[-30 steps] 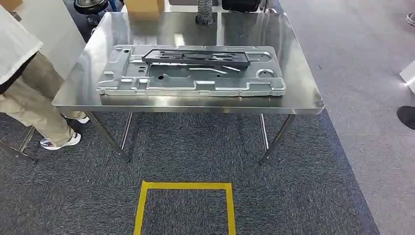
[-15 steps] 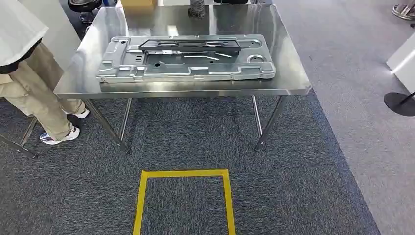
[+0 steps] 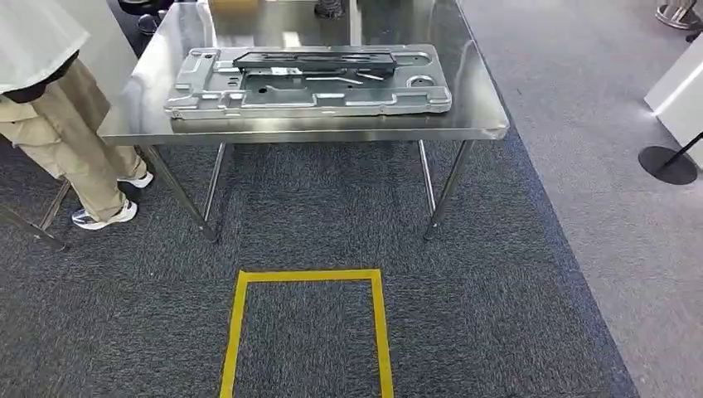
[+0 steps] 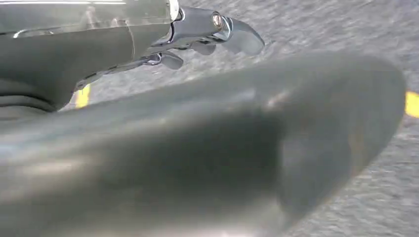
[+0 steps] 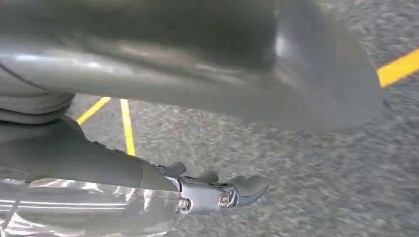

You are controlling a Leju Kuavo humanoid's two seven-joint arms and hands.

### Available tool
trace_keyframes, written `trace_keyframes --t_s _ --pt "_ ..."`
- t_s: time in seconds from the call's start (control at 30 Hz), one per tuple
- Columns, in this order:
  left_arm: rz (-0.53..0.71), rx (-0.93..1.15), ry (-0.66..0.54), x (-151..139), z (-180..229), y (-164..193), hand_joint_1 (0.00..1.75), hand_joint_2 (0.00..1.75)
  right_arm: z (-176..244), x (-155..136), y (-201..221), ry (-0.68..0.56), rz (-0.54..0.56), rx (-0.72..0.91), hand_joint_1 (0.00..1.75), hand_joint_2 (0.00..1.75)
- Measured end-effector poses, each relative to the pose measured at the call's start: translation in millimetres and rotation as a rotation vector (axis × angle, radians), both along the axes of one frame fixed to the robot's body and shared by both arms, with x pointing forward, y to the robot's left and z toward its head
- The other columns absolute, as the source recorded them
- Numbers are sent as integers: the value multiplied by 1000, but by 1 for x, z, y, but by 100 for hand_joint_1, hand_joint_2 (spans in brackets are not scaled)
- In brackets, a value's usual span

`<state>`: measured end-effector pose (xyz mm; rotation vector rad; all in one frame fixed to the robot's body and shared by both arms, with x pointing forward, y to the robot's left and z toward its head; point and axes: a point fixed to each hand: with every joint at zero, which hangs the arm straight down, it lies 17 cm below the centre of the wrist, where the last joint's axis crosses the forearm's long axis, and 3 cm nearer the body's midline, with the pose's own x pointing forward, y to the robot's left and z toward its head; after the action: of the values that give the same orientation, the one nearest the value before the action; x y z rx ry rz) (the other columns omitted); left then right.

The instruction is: Take the parts from the cabinet and place them on the table.

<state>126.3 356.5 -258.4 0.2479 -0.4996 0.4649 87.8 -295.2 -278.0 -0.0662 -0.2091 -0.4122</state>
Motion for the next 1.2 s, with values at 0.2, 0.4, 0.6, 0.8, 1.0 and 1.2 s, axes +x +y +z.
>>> trace_keyframes --t_s 0.2,0.4,0.6,0.8,1.0,1.2 --pt "-6 -42 63 -10 -6 -10 0 0 -2 -8 9 42 -1 31 0 175" --pt "-3 -68 95 -15 -9 -18 0 175 -1 -9 15 47 9 57 0 0" --pt "-6 -72 85 -12 -9 -21 0 175 -1 -11 18 60 3 75 0 175" --pt "-10 -72 81 -14 -9 -22 0 175 -1 -11 22 55 5 91 0 175" --pt "-24 -74 60 -9 -7 -26 0 175 0 -8 22 46 -2 101 0 0" --pt "-22 -87 27 -3 -5 -28 0 175 1 -5 24 24 -18 107 0 175"
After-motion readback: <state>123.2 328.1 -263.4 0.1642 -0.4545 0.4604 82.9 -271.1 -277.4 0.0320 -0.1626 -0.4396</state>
